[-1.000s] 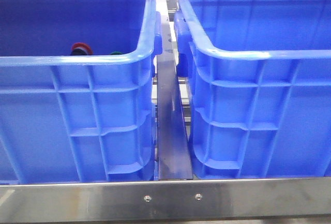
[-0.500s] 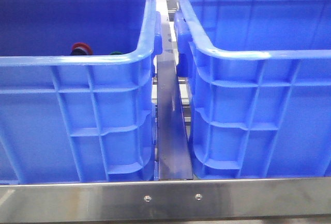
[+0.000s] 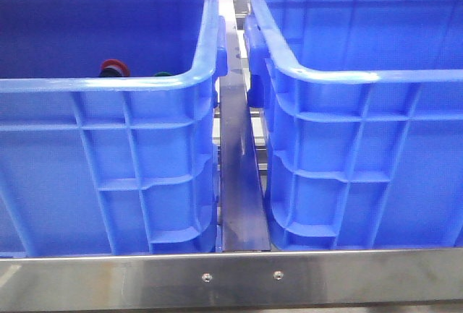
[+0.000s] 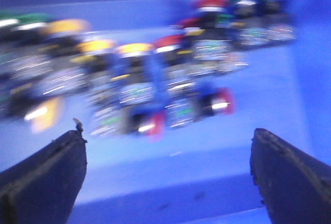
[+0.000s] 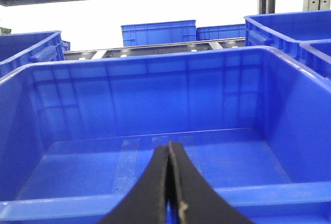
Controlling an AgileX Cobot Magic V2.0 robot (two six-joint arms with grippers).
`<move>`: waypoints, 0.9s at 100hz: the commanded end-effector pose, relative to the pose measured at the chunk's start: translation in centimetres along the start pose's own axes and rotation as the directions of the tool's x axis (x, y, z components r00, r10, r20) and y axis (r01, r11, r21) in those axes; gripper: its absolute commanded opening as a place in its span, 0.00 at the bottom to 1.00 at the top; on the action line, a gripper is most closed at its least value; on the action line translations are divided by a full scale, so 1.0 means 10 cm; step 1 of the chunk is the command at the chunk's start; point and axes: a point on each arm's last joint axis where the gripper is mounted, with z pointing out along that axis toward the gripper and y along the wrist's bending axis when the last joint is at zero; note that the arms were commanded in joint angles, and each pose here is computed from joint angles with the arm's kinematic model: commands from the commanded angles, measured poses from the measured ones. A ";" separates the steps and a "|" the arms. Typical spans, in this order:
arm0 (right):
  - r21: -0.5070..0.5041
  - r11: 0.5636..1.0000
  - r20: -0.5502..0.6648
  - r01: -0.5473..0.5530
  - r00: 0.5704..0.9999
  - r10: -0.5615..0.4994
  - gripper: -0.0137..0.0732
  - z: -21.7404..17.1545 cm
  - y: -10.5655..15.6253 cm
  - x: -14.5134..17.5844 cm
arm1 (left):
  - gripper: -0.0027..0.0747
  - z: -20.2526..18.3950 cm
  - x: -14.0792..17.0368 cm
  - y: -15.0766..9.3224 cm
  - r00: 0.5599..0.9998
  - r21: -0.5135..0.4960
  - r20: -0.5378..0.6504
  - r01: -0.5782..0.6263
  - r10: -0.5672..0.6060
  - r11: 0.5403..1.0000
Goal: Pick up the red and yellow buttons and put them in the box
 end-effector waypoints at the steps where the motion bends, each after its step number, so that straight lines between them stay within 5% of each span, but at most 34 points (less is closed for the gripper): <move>1: -0.012 1.000 0.119 0.009 0.993 -0.007 0.08 -0.03 0.01 -0.13 | 0.81 0.03 -0.26 -0.19 0.997 0.041 0.080 -0.021 0.018 0.999; 34: -0.012 1.000 0.119 0.009 0.993 -0.007 0.08 -0.03 0.01 -0.13 | 0.81 0.70 -0.66 -0.70 0.991 -0.040 0.028 -0.129 0.130 0.991; 90: -0.012 1.000 0.119 0.009 0.993 -0.007 0.08 -0.03 0.01 -0.13 | 0.81 1.60 -0.61 -0.80 0.989 -0.095 -0.083 -0.133 0.126 0.986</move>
